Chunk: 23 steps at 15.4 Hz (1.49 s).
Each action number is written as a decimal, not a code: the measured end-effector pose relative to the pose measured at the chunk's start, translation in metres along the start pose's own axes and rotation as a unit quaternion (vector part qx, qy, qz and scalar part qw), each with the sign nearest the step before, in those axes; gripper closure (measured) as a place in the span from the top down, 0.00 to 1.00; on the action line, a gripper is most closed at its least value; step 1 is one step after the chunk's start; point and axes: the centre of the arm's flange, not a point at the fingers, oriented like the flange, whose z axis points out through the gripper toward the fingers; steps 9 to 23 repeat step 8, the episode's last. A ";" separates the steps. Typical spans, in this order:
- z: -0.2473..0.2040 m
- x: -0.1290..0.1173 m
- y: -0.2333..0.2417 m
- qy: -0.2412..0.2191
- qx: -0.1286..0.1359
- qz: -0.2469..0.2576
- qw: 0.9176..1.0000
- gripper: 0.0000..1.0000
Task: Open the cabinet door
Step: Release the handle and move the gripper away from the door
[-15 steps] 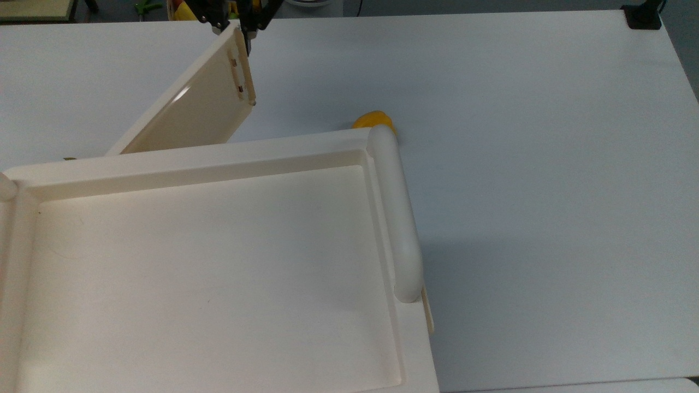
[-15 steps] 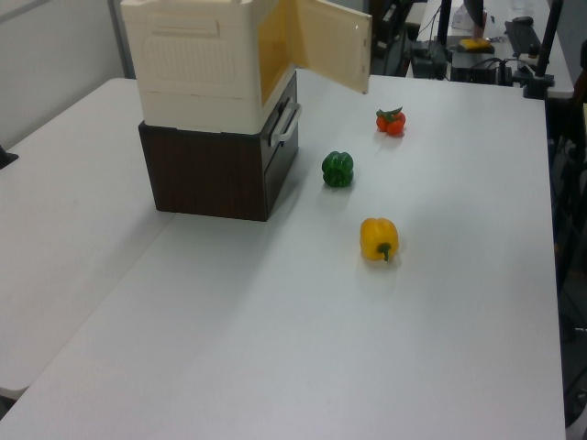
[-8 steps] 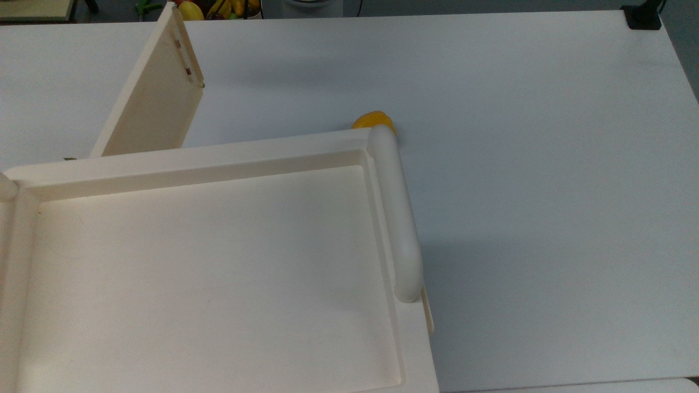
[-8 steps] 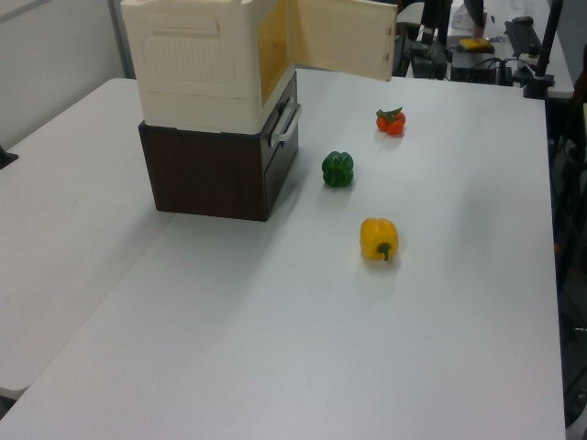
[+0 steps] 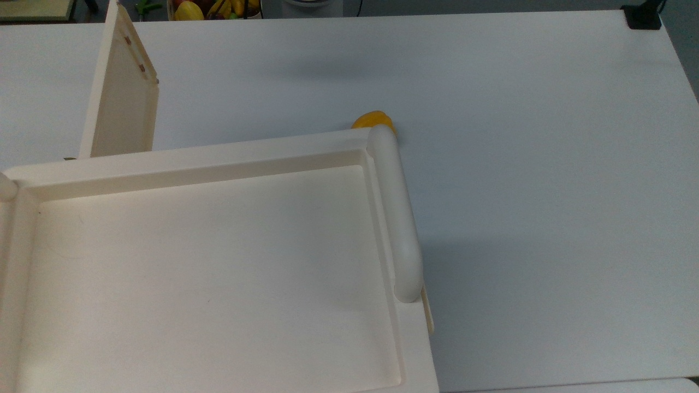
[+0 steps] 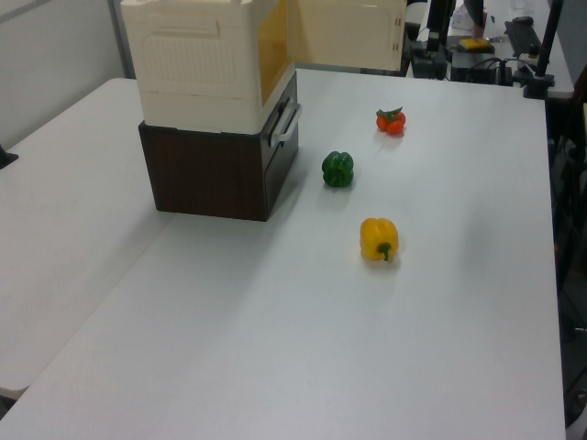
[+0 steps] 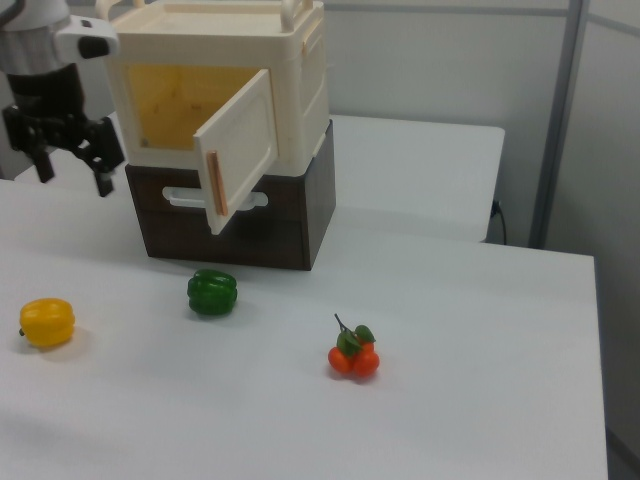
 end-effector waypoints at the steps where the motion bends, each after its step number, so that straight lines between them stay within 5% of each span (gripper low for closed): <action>1: -0.001 0.000 -0.010 0.002 0.012 -0.005 1.000 1.00; 23: 0.005 0.009 -0.039 0.012 0.026 -0.028 0.999 1.00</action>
